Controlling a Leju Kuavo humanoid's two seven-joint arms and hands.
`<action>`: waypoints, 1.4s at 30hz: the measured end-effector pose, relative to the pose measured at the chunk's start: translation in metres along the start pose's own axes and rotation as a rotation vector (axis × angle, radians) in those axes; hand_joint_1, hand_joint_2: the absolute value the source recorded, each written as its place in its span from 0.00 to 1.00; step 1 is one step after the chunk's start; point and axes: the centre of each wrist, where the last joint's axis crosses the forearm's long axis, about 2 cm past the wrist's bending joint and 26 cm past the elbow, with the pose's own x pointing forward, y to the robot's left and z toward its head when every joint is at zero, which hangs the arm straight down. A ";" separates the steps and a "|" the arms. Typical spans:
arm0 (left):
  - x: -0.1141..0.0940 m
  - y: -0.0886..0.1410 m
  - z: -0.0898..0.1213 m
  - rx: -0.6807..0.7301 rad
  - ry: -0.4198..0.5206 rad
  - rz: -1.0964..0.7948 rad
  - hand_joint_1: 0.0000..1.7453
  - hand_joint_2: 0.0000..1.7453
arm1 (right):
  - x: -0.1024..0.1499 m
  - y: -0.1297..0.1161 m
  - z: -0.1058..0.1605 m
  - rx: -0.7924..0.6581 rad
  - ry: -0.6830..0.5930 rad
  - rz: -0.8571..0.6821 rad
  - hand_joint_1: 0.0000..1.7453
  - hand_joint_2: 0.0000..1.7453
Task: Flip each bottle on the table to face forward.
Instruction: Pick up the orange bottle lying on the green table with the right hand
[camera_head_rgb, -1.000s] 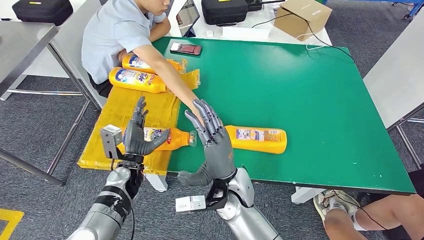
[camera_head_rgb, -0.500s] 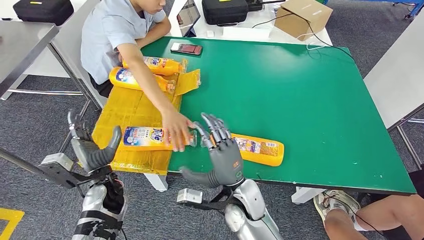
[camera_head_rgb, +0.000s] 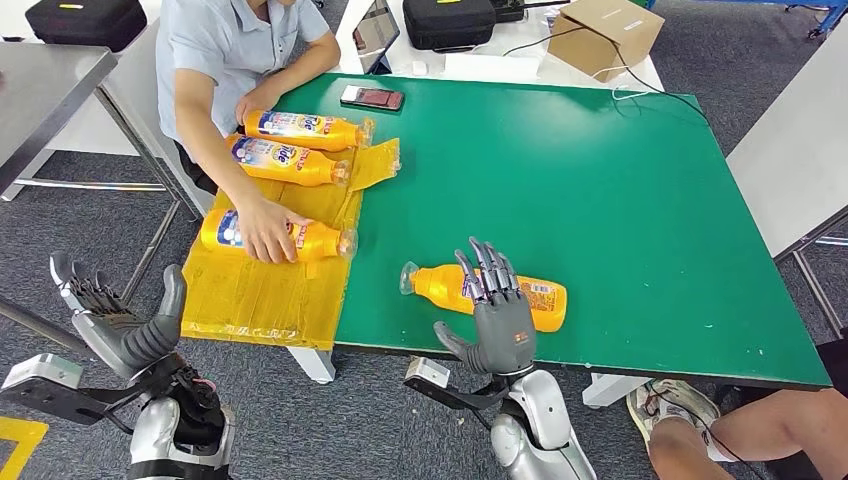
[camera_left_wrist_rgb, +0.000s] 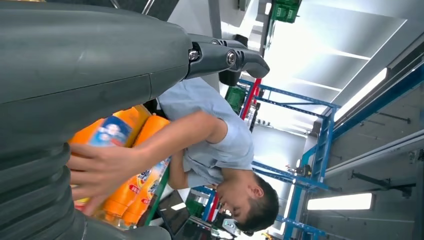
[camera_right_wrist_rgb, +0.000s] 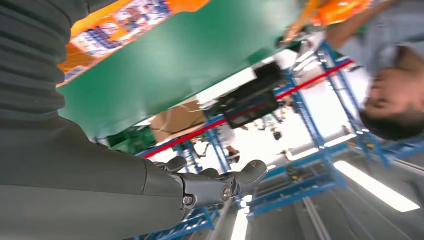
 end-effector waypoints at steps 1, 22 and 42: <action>0.001 0.001 0.001 -0.001 0.001 -0.004 0.00 1.00 | -0.002 0.000 0.001 0.022 0.022 0.025 0.00 1.00; 0.018 0.008 0.008 -0.052 -0.028 -0.046 0.00 1.00 | -0.070 -0.004 0.025 0.315 0.332 0.351 0.00 1.00; 0.014 -0.011 0.000 -0.084 -0.001 0.035 0.00 1.00 | -0.101 0.005 -0.029 0.396 0.359 0.355 0.21 1.00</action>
